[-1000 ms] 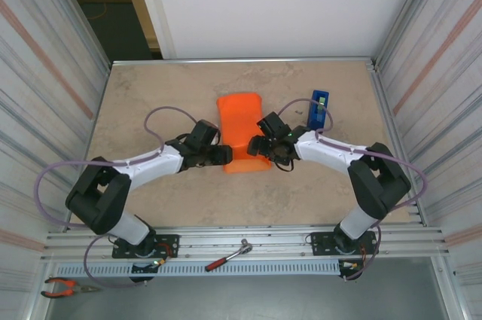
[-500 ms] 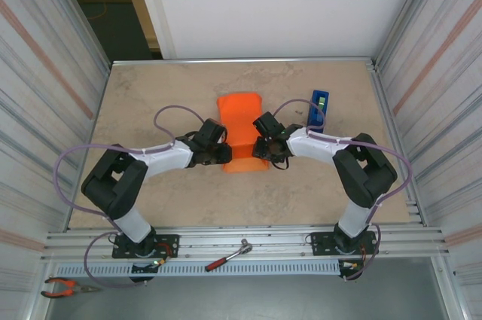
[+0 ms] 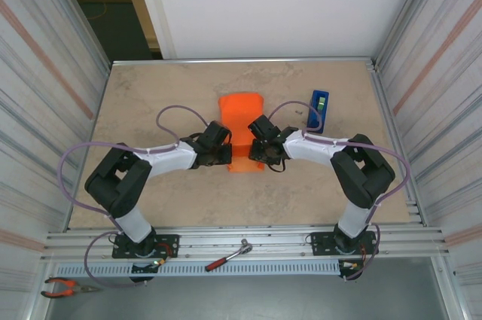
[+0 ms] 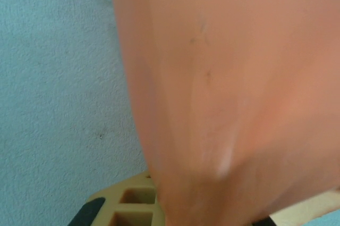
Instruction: Wrap the gift box in paper
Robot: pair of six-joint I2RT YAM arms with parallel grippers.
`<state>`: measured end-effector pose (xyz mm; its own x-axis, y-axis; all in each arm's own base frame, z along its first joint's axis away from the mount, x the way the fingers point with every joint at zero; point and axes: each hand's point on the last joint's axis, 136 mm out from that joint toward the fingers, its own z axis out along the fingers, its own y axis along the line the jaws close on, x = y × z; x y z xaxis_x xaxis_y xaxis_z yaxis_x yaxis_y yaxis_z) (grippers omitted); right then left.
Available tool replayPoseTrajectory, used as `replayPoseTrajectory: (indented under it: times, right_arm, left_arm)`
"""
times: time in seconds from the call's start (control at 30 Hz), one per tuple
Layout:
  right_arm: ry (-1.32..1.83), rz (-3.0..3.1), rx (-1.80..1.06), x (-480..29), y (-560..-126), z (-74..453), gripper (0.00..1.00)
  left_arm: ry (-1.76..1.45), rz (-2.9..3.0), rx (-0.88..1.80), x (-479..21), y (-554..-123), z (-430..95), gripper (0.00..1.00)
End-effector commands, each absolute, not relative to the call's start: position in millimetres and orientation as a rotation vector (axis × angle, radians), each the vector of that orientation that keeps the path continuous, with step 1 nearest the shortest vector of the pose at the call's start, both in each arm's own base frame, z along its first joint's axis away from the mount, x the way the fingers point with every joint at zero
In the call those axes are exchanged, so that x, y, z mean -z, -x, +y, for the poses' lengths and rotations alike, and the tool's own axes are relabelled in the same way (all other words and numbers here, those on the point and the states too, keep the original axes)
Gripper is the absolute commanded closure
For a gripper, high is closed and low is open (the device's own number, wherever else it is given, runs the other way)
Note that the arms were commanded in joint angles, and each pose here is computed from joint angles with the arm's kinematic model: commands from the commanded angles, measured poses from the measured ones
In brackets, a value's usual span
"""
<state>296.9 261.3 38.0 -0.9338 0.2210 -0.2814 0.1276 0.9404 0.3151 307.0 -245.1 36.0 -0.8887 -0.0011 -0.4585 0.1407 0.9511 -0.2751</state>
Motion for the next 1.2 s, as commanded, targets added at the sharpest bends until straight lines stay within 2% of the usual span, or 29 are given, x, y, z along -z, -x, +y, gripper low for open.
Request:
replayPoseTrajectory:
  times: [0.0,0.13,0.23,0.33,0.37,0.43,0.5,0.57,0.63,0.7,0.77,0.83,0.9,1.03,1.1,1.13,1.17]
  right_arm:
    - [-0.296,2.771,-0.384,-38,-298,256,0.48]
    - [-0.311,2.775,-0.378,-37,-300,249,0.46]
    - [-0.306,2.783,-0.380,-35,-300,246,0.54]
    - [-0.294,2.787,-0.367,-34,-299,244,0.75]
    - [-0.292,2.785,-0.366,-35,-299,244,0.85]
    - [-0.284,2.791,-0.358,-33,-297,243,1.00]
    - [-0.284,2.790,-0.358,-33,-297,242,1.00]
    - [-0.283,2.790,-0.363,-33,-296,242,1.00]
    - [-0.280,2.792,-0.373,-34,-295,243,1.00]
    - [-0.278,2.791,-0.377,-34,-295,244,1.00]
    - [-0.277,2.790,-0.383,-35,-295,244,1.00]
    - [-0.274,2.789,-0.389,-36,-295,245,1.00]
    - [-0.274,2.789,-0.391,-36,-294,245,1.00]
    - [-0.273,2.790,-0.400,-35,-294,247,1.00]
    - [-0.274,2.792,-0.404,-35,-294,247,1.00]
    - [-0.273,2.793,-0.404,-35,-293,247,1.00]
    - [-0.272,2.792,-0.404,-35,-293,248,1.00]
  left_arm:
    - [-0.086,2.631,0.377,-37,-311,-245,0.93]
    - [-0.088,2.627,0.344,-39,-312,-241,0.91]
    - [-0.086,2.626,0.323,-40,-313,-238,0.91]
    - [-0.096,2.625,0.315,-41,-314,-238,0.96]
    - [-0.100,2.624,0.313,-41,-313,-238,0.98]
    - [-0.112,2.620,0.316,-43,-314,-239,0.98]
    - [-0.124,2.614,0.322,-46,-314,-239,0.92]
    - [-0.147,2.612,0.331,-50,-313,-241,0.73]
    - [-0.163,2.616,0.341,-53,-310,-240,0.63]
    - [-0.178,2.621,0.352,-55,-307,-239,0.56]
    - [-0.181,2.632,0.374,-54,-302,-236,0.53]
    - [-0.176,2.644,0.394,-53,-297,-233,0.54]
    - [-0.172,2.656,0.412,-50,-292,-233,0.60]
    - [-0.147,2.667,0.458,-43,-288,-236,0.83]
    - [-0.145,2.668,0.456,-41,-287,-237,0.90]
    - [-0.145,2.668,0.446,-40,-287,-237,0.91]
    - [-0.151,2.667,0.441,-39,-286,-238,0.87]
